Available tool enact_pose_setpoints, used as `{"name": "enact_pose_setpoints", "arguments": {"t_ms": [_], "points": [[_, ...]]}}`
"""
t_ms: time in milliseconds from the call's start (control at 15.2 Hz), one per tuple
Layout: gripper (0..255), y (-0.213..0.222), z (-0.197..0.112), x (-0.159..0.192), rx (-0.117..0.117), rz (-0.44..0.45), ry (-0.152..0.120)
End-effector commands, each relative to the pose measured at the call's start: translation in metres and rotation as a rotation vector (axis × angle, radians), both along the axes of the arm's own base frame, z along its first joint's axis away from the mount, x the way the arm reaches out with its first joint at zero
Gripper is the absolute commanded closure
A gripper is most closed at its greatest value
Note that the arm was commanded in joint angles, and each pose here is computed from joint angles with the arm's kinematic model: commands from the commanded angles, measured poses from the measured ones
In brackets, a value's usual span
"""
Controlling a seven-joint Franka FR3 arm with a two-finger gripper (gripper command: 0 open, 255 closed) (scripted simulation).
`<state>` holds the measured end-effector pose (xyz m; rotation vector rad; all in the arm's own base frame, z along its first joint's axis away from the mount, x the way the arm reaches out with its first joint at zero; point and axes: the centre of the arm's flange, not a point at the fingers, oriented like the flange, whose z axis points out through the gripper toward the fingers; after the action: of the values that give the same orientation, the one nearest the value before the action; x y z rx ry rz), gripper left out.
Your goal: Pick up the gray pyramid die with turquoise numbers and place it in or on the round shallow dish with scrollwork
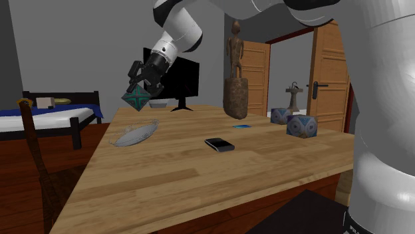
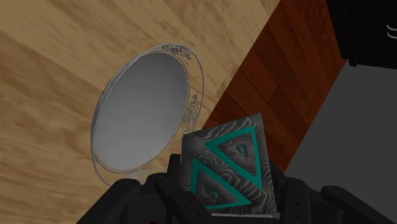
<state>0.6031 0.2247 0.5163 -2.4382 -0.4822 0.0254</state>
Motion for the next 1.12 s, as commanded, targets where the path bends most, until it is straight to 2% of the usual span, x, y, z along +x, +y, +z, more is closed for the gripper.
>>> {"name": "enact_pose_setpoints", "arguments": {"t_ms": [0, 528, 1056], "points": [[255, 0.000, -0.010, 0.000, 0.000, 0.000, 0.000], [255, 0.000, -0.057, 0.000, 0.000, 0.000, 0.000], [255, 0.000, -0.057, 0.000, 0.000, 0.000, 0.000]]}}
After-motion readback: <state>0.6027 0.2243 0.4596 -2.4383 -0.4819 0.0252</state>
